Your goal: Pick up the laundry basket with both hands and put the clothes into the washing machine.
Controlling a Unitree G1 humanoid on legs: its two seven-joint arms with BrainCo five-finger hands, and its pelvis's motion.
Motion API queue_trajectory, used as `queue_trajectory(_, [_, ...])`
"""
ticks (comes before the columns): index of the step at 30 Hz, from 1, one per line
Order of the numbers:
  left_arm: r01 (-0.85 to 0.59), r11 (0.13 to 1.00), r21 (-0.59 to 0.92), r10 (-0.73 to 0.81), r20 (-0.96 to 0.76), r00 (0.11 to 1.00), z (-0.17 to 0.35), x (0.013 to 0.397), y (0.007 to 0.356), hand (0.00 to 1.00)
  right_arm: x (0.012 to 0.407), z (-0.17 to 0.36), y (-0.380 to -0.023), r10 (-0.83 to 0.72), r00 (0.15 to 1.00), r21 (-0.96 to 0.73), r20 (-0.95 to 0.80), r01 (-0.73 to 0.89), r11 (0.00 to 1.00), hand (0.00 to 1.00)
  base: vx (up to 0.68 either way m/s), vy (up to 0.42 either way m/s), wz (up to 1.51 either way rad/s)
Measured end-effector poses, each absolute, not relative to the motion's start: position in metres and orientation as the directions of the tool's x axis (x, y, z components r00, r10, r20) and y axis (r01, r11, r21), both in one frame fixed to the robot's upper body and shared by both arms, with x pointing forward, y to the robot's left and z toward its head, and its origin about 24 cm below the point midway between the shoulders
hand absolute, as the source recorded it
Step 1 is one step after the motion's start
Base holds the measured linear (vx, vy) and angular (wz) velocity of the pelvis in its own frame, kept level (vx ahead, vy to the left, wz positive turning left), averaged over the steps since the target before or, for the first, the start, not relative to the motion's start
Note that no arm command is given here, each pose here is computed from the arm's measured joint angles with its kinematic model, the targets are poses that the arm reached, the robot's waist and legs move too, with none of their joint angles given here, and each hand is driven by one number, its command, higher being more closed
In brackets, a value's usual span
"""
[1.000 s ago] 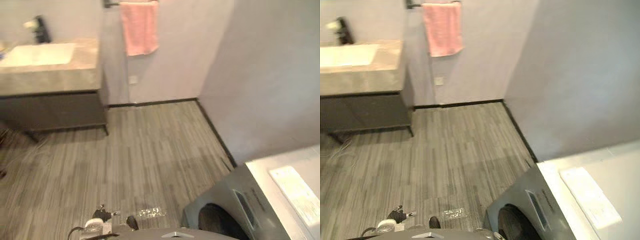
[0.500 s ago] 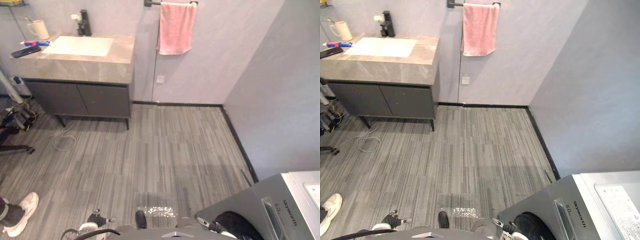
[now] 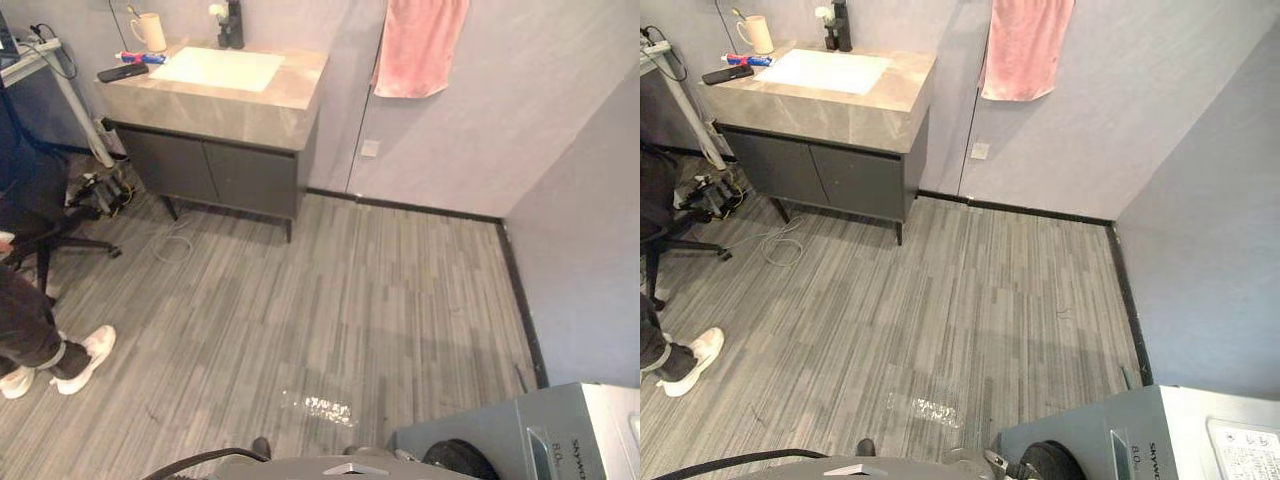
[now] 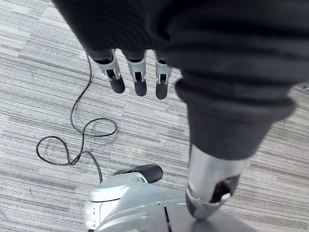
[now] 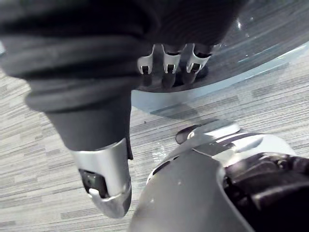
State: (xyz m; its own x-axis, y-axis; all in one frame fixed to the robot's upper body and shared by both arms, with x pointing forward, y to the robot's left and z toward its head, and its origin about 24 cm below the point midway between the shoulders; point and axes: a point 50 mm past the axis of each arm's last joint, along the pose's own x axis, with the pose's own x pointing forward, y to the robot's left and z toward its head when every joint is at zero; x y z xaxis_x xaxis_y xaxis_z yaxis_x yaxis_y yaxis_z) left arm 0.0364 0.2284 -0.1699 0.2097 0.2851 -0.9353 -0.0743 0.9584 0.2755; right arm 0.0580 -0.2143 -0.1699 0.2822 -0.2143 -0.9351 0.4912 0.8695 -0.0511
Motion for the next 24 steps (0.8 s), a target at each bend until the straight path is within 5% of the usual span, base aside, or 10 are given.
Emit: queue_trajectory(24, [-0.106,0.955,0.276,0.291,-0.942,0.165,-0.171,0.025,0.231,0.0,0.051,-0.173,-0.209,-0.195,0.25,-0.055,-0.948,0.476,0.878,0.0,-0.02,0.002,-0.02])
